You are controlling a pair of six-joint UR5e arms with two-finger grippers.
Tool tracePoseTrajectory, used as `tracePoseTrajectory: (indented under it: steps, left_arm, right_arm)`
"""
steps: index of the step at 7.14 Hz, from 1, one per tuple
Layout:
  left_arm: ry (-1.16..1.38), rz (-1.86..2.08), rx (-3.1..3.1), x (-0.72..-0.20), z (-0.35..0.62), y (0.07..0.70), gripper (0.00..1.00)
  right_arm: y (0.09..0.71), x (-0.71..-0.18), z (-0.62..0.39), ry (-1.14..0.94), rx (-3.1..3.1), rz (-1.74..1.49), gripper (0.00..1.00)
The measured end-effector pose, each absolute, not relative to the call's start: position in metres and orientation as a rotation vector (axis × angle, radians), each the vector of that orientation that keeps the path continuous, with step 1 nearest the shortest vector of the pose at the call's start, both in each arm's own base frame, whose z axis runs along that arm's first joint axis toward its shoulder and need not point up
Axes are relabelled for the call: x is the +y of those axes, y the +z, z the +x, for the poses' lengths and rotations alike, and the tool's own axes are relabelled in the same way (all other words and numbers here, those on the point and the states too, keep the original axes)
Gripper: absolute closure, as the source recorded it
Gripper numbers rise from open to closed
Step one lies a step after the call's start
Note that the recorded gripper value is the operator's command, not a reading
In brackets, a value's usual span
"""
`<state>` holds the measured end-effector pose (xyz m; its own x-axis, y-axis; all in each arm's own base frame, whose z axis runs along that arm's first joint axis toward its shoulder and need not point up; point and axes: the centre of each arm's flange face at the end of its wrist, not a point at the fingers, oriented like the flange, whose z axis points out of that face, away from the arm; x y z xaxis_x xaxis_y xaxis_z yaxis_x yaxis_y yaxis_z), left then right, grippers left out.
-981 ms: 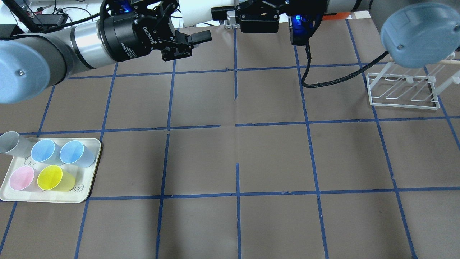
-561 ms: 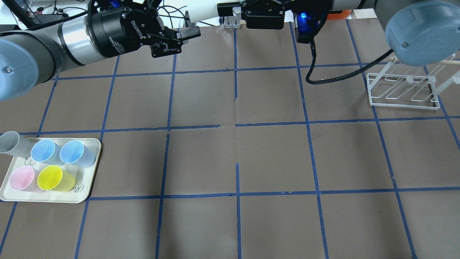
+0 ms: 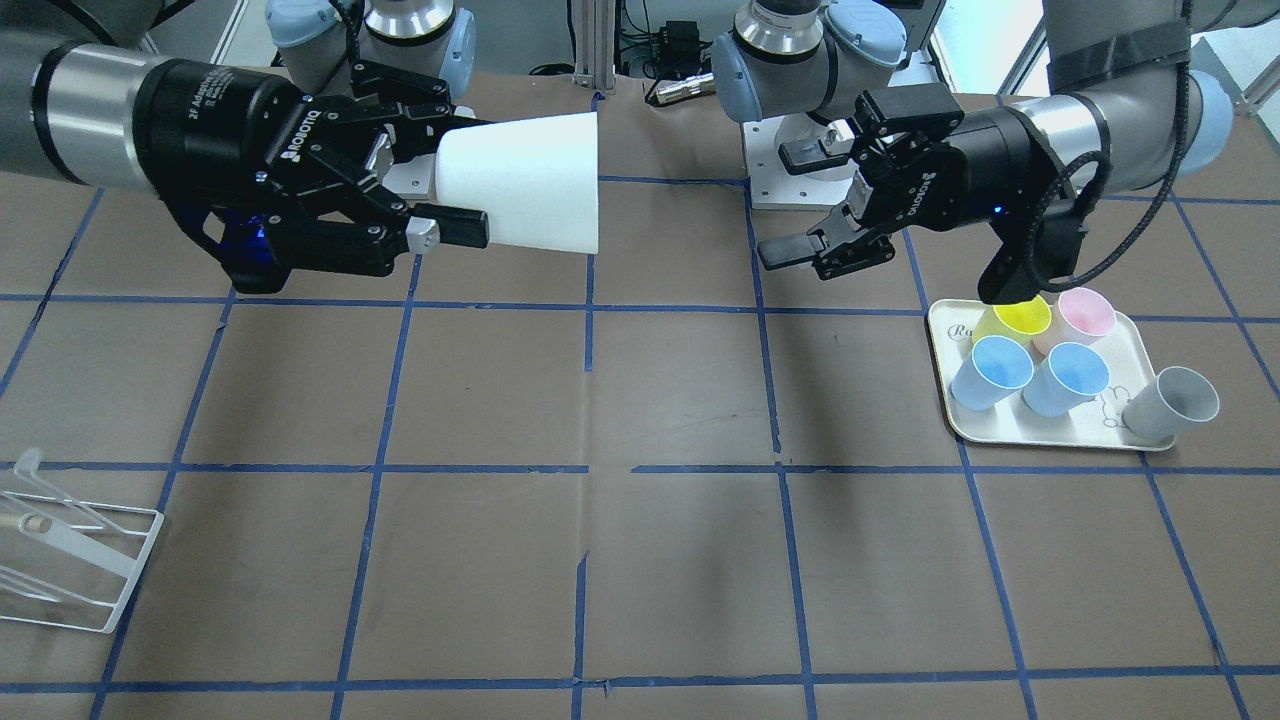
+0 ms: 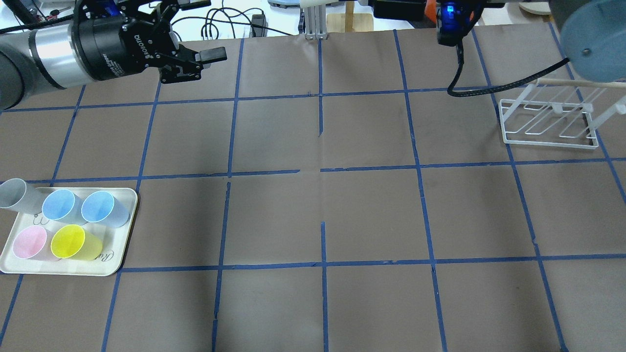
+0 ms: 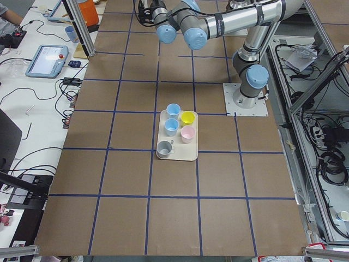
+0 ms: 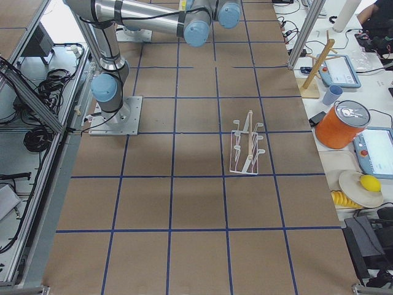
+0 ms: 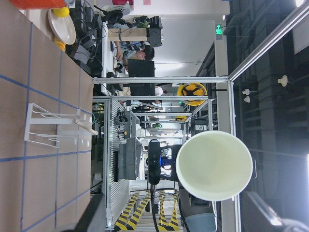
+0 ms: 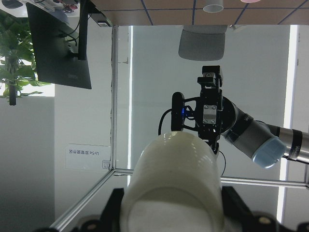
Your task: Transfer IKEA cup to right arm and place on rack
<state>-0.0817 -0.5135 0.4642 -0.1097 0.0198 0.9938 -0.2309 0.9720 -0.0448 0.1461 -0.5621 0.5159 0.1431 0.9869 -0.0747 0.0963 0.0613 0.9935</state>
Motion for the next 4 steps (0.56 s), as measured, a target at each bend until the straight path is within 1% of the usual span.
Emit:
tracePoseTrajectory:
  steps: [2, 4]
  left_arm:
    - [0.210, 0.025, -1.977, -0.521, -0.065, 0.467, 0.00]
    - [0.203, -0.052, -2.357, -0.530, -0.072, 0.459, 0.00]
  right_arm:
    - [0.513, -0.565, 0.117, 0.842, 1.312, 1.373, 0.59]
    - [0.509, -0.557, 0.109, 0.648, 1.518, 1.414, 0.59]
